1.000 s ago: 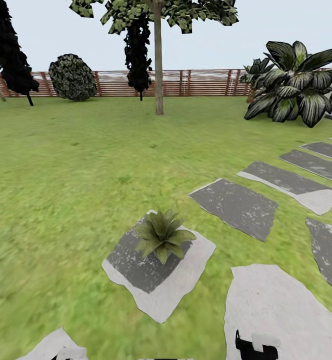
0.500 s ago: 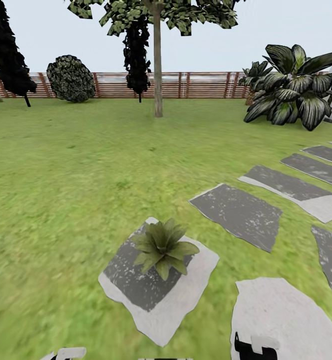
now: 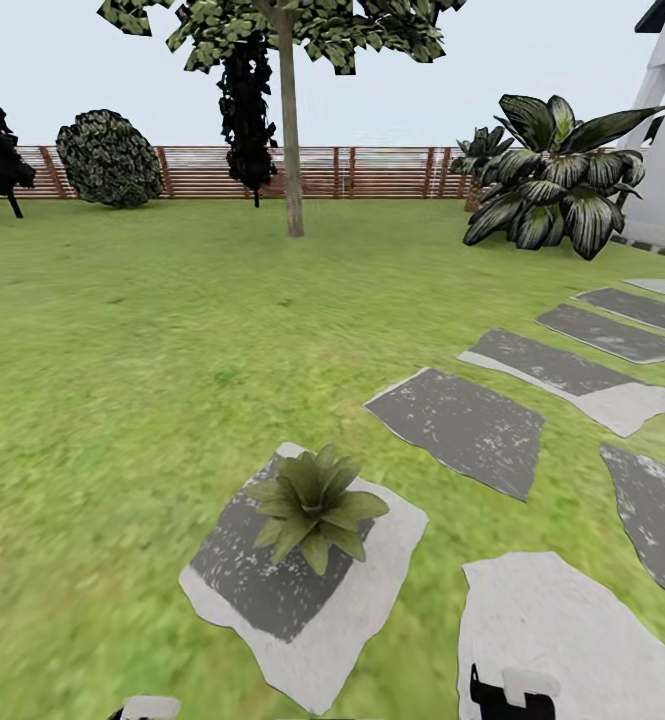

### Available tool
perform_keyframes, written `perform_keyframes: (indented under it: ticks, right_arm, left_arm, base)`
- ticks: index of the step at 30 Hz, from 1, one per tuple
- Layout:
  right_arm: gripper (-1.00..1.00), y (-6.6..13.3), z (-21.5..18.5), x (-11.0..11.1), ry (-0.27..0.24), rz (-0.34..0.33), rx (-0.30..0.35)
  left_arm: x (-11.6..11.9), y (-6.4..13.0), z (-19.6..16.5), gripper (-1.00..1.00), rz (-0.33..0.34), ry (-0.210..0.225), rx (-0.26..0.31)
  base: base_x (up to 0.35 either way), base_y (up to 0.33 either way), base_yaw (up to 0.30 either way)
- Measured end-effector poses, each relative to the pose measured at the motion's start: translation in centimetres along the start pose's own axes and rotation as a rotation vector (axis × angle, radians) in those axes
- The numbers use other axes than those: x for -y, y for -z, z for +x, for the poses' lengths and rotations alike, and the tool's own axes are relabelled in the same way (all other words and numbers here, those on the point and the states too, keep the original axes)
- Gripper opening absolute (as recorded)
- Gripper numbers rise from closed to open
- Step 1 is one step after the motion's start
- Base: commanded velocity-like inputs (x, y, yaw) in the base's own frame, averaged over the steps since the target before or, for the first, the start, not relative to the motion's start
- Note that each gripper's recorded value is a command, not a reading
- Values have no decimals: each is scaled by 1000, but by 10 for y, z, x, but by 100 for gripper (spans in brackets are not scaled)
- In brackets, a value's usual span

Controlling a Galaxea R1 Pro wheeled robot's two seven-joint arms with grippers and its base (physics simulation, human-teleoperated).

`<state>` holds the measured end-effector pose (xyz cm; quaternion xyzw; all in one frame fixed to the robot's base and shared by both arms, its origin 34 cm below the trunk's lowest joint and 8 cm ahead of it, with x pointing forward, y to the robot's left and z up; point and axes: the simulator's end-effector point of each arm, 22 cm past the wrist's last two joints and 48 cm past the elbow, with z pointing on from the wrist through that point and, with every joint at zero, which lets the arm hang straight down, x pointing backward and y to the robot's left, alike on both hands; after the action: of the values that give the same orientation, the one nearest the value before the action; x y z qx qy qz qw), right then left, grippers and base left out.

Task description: Pick up the pesticide atomizer in the garden and spray insectifuge to fully cover both potted plants in the garden.

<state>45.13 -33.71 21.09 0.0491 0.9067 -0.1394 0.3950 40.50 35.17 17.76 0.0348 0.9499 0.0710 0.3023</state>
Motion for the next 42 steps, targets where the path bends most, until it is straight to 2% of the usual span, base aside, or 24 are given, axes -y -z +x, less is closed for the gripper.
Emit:
perform_keyframes:
  ticks: [1,2,4,5,6,7,8,9,11,12,14,16,19,23,26,27,30,32,37,39,42]
  right_arm:
    - [100,0,-1,-2,13,-10,3]
    - [100,0,-3,-9,49,-46,13]
    - [100,1,-7,-29,121,-136,32]
    - [100,4,-8,-50,202,-243,49]
    - [100,5,-12,-61,258,-317,67]
    - [100,5,-17,-66,294,-358,84]
    - [100,4,-30,-76,377,-439,124]
    - [100,4,-39,-82,445,-502,148]
    - [100,6,-56,-96,567,-642,151]
    - [100,10,-63,-103,614,-725,127]
    - [100,19,-67,-113,651,-824,102]
    - [100,27,-71,-120,678,-889,94]
    - [100,32,-79,-126,706,-933,102]
    - [100,37,-83,-133,718,-967,106]
    - [100,40,-83,-139,726,-983,108]
    - [-100,42,-81,-142,737,-992,109]
    - [-100,51,-77,-157,795,-1036,114]
    - [-100,57,-82,-174,813,-1063,135]
    - [-100,73,-106,-220,808,-1125,193]
    - [-100,88,-122,-247,803,-1182,226]
    - [-100,103,-140,-278,785,-1217,262]
  left_arm:
    - [8,0,-1,-100,48,-27,1]
    - [12,0,-2,-100,121,-66,0]
    - [12,3,-2,-100,210,-110,-8]
    - [14,6,-3,-100,291,-137,-11]
    - [18,8,-15,-100,356,-156,7]
    - [22,9,-25,-100,409,-183,20]
    - [36,17,-39,-100,544,-271,23]
    - [48,23,-53,-100,637,-335,23]
    - [64,31,-80,-100,772,-448,-5]
    - [66,29,-99,-100,798,-492,-28]
    - [73,25,-117,-100,811,-567,-62]
    - [77,24,-129,-100,819,-643,-106]
    - [88,29,-143,-100,863,-711,-148]
    - [99,32,-167,-100,892,-743,-137]
    - [103,34,-170,-100,902,-752,-136]
    - [106,34,-169,-100,907,-755,-136]
    - [116,37,-163,-100,925,-803,-154]
    - [118,37,-159,-100,931,-834,-167]
    - [137,41,-159,-100,957,-854,-161]
    - [153,44,-163,-100,973,-860,-145]
    - [181,50,-167,-100,1004,-871,-118]
  base:
    - [0,0,-2]
    - [0,0,-1]
    - [0,0,0]
    - [0,0,0]
    - [0,0,0]
    - [0,0,0]
    - [0,0,0]
    - [0,0,0]
    - [0,0,0]
    - [0,0,0]
    - [0,0,0]
    - [0,0,0]
    - [0,0,0]
    - [0,0,0]
    - [0,0,0]
    - [0,0,0]
    - [0,0,0]
    - [0,0,0]
    - [0,0,0]
    - [0,0,0]
    - [0,0,0]
